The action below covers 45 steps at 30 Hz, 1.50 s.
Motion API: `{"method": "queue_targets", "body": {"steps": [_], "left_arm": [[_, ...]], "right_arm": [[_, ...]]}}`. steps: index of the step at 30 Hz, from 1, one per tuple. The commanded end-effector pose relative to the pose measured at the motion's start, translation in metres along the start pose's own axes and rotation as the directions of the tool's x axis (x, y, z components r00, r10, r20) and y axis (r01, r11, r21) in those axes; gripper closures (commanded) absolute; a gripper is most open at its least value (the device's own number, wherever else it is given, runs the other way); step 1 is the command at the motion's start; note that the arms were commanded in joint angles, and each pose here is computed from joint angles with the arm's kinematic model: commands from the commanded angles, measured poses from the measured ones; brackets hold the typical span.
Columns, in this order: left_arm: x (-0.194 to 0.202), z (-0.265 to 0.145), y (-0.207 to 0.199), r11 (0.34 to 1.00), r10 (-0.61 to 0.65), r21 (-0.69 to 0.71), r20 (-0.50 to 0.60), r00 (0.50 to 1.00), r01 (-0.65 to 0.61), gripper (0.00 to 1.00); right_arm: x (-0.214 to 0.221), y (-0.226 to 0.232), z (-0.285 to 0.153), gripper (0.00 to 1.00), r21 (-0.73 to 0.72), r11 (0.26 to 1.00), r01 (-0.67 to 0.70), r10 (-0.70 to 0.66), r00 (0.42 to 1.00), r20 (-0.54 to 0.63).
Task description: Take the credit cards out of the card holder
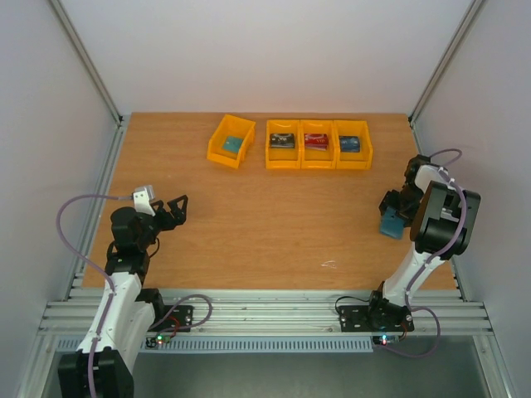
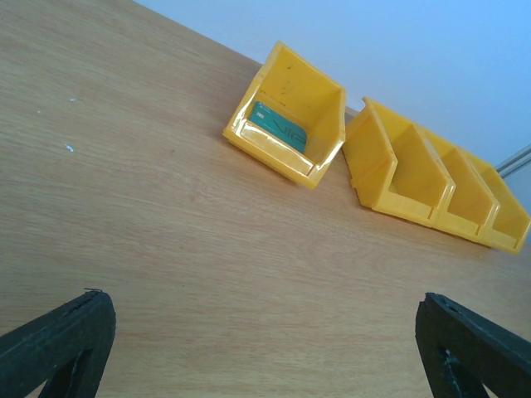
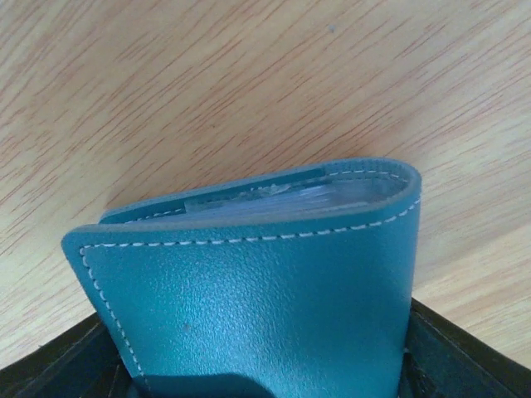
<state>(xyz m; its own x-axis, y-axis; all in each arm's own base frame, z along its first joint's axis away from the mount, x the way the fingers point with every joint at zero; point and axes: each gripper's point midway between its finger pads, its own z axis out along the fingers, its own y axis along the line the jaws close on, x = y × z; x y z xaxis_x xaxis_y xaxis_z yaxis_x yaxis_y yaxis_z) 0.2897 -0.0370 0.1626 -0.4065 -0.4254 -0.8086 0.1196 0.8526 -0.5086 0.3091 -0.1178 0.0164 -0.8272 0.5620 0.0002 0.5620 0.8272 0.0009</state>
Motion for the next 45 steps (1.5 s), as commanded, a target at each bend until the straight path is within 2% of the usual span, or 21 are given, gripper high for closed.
{"method": "queue_targets", "body": {"steps": [1,4,11,15,18,20,22,24,27,31,33,35,37,40,43,45], "left_arm": [[-0.009,0.0,-0.003,1.0,0.013,0.021,0.044,0.999,-0.014,0.01],[-0.009,0.0,-0.004,1.0,0.014,0.024,0.043,0.999,-0.015,0.01],[-0.011,0.0,-0.009,0.999,0.02,0.05,0.047,0.999,-0.022,0.01],[-0.014,-0.002,-0.02,0.994,0.036,0.104,0.049,0.998,-0.041,0.01],[-0.019,-0.004,-0.037,0.982,0.057,0.18,0.049,0.997,-0.065,0.01],[-0.024,-0.007,-0.051,0.966,0.073,0.244,0.047,0.996,-0.082,0.01],[-0.027,-0.01,-0.069,0.94,0.099,0.324,0.037,0.994,-0.105,0.01],[-0.026,-0.016,-0.091,0.899,0.132,0.421,-0.001,0.991,-0.119,0.0],[-0.02,-0.034,-0.129,0.797,0.188,0.597,-0.104,0.977,-0.09,0.01],[-0.031,-0.06,-0.171,0.651,0.243,0.759,-0.205,0.948,-0.003,0.01],[-0.037,-0.074,-0.188,0.572,0.279,0.82,-0.217,0.935,0.02,0.01],[-0.038,-0.088,-0.204,0.494,0.317,0.868,-0.221,0.922,0.038,0.01],[-0.033,-0.097,-0.217,0.449,0.345,0.892,-0.226,0.911,0.051,0.01],[-0.025,-0.09,-0.215,0.512,0.324,0.855,-0.284,0.903,0.085,0.01],[-0.02,-0.078,-0.205,0.569,0.346,0.822,-0.255,0.903,0.015,0.01],[-0.018,-0.081,-0.206,0.55,0.361,0.835,-0.235,0.902,-0.002,0.01]], "right_arm": [[0.004,0.006,0.003,0.27,-0.044,0.999,0.017,-0.018,1.0,-0.016],[0.005,0.014,-0.002,0.33,-0.083,0.996,0.027,-0.028,1.0,-0.001],[0.012,0.049,-0.023,0.39,-0.191,0.975,0.116,-0.107,0.993,0.057],[0.028,0.094,-0.047,0.41,-0.246,0.931,0.268,-0.238,0.96,0.147],[0.05,0.142,-0.075,0.41,-0.26,0.85,0.458,-0.393,0.881,0.264],[0.068,0.178,-0.097,0.42,-0.235,0.773,0.589,-0.492,0.791,0.363],[0.091,0.212,-0.121,0.42,-0.181,0.676,0.714,-0.58,0.668,0.465],[0.12,0.246,-0.147,0.41,-0.095,0.546,0.832,-0.664,0.5,0.556],[0.174,0.292,-0.188,0.41,0.091,0.329,0.94,-0.727,0.19,0.66],[0.252,0.335,-0.231,0.43,0.334,0.08,0.939,-0.706,-0.183,0.684],[0.274,0.345,-0.244,0.43,0.468,0.027,0.884,-0.681,-0.326,0.655],[0.297,0.356,-0.257,0.43,0.561,-0.022,0.827,-0.64,-0.443,0.628],[0.316,0.365,-0.264,0.43,0.613,-0.057,0.788,-0.609,-0.514,0.604],[0.337,0.375,-0.271,0.43,0.649,-0.099,0.755,-0.575,-0.575,0.581],[0.345,0.379,-0.279,0.43,0.646,-0.107,0.756,-0.556,-0.584,0.591],[0.347,0.381,-0.283,0.43,0.642,-0.105,0.759,-0.549,-0.583,0.599]]}}
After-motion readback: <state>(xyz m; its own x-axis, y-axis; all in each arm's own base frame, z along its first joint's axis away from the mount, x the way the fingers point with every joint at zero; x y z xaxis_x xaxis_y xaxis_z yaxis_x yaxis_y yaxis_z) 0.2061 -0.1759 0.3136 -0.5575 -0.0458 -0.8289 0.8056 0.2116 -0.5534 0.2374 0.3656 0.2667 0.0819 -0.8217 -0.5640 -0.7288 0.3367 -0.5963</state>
